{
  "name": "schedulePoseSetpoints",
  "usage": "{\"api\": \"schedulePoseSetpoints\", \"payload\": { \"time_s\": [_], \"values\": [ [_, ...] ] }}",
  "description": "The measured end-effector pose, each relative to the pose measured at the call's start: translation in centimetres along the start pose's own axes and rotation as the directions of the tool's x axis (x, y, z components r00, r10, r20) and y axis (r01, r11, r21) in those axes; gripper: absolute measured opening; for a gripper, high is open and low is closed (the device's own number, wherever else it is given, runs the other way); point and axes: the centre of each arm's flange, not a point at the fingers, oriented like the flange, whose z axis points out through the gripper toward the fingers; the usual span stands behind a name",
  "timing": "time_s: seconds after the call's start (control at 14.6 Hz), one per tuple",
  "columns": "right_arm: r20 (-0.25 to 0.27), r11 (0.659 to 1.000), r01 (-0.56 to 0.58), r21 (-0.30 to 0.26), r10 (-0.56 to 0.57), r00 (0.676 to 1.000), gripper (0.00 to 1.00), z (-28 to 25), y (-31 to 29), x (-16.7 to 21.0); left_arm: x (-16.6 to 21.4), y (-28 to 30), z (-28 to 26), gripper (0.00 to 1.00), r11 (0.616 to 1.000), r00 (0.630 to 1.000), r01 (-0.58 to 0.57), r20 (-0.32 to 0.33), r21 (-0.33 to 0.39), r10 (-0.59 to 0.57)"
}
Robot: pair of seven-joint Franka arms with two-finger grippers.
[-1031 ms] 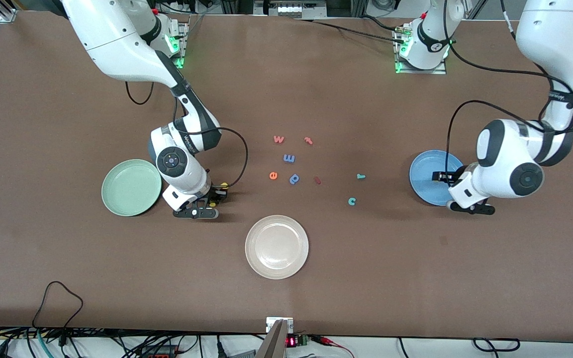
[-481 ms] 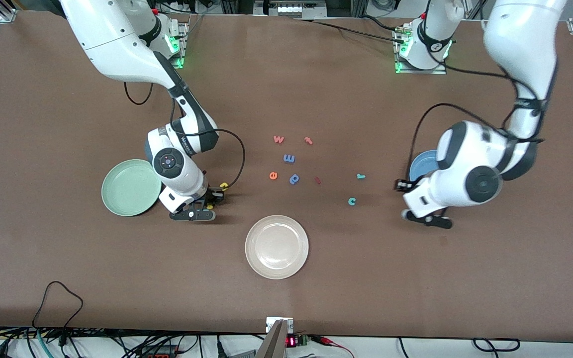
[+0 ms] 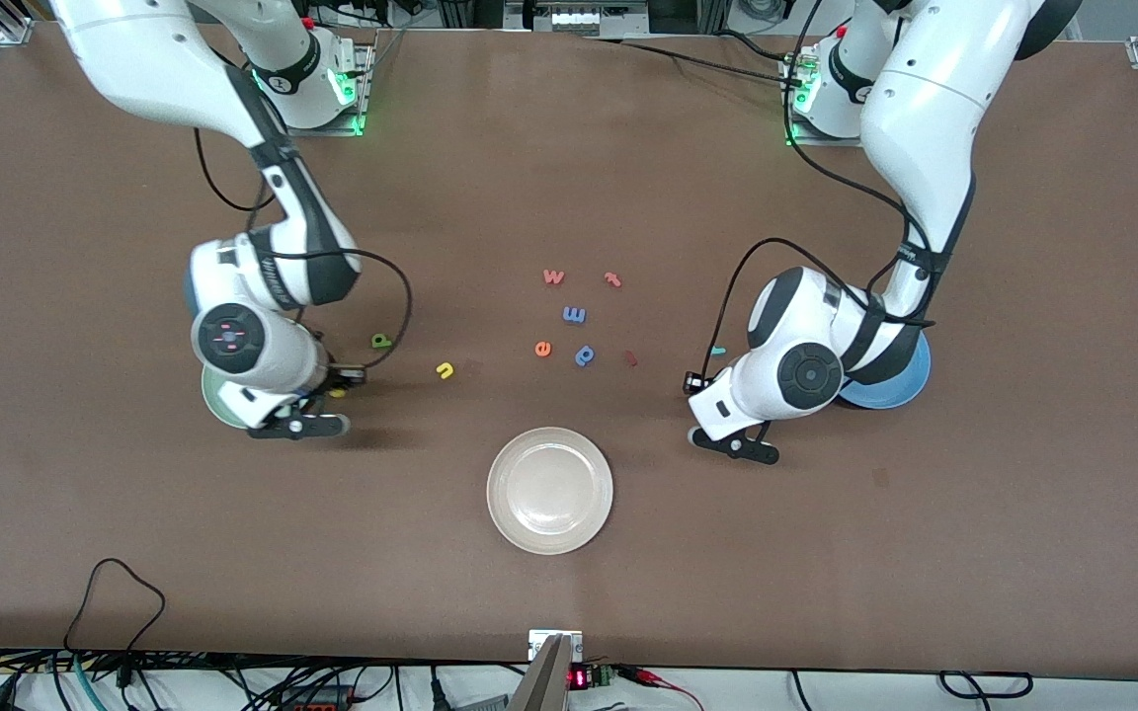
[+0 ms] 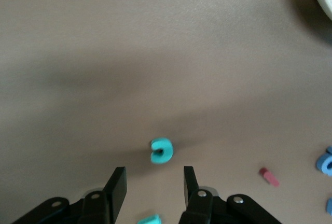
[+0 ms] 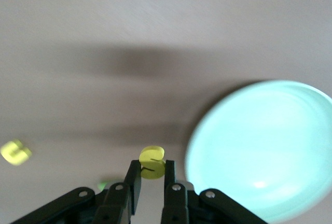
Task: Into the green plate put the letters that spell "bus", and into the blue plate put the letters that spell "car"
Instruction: 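Place the yellow 'S' on the green plate while the left gripper grasps the teal 'c'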
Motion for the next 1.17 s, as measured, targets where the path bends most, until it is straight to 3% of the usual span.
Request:
{"api": "schedulePoseSetpoints", "payload": {
  "time_s": [0.34,0.55,0.89,1.1,1.17],
  "values": [
    [0.094,0.999,0.04,0.025,-0.042,0.995,0.22,3.6,9.1,-1.6,0.4,-0.5,1.9,0.51,1.0,1.0,0.003,-0.003,0.005,-0.003],
    [0.088,0.999,0.034,0.032,-0.037,0.995,0.25,4.8,11.1,-1.5,0.2,-0.1,3.0,0.49,0.999,1.0,0.016,0.006,0.031,-0.017],
    [0.051,0.997,0.064,0.031,-0.065,0.997,0.71,4.0,9.4,-1.1,-0.3,2.1,4.5,0.46,0.998,1.0,0.016,0.019,0.06,-0.018],
    [0.033,0.996,0.083,0.03,-0.084,0.996,0.99,2.7,5.2,-1.5,-0.3,2.0,4.6,0.45,0.996,1.0,-0.002,0.015,0.09,0.001],
    [0.03,0.996,0.081,0.028,-0.082,0.996,1.0,2.8,3.3,-1.8,-0.3,2.0,4.6,0.45,0.994,1.0,-0.006,0.01,0.113,0.005]
  ]
}}
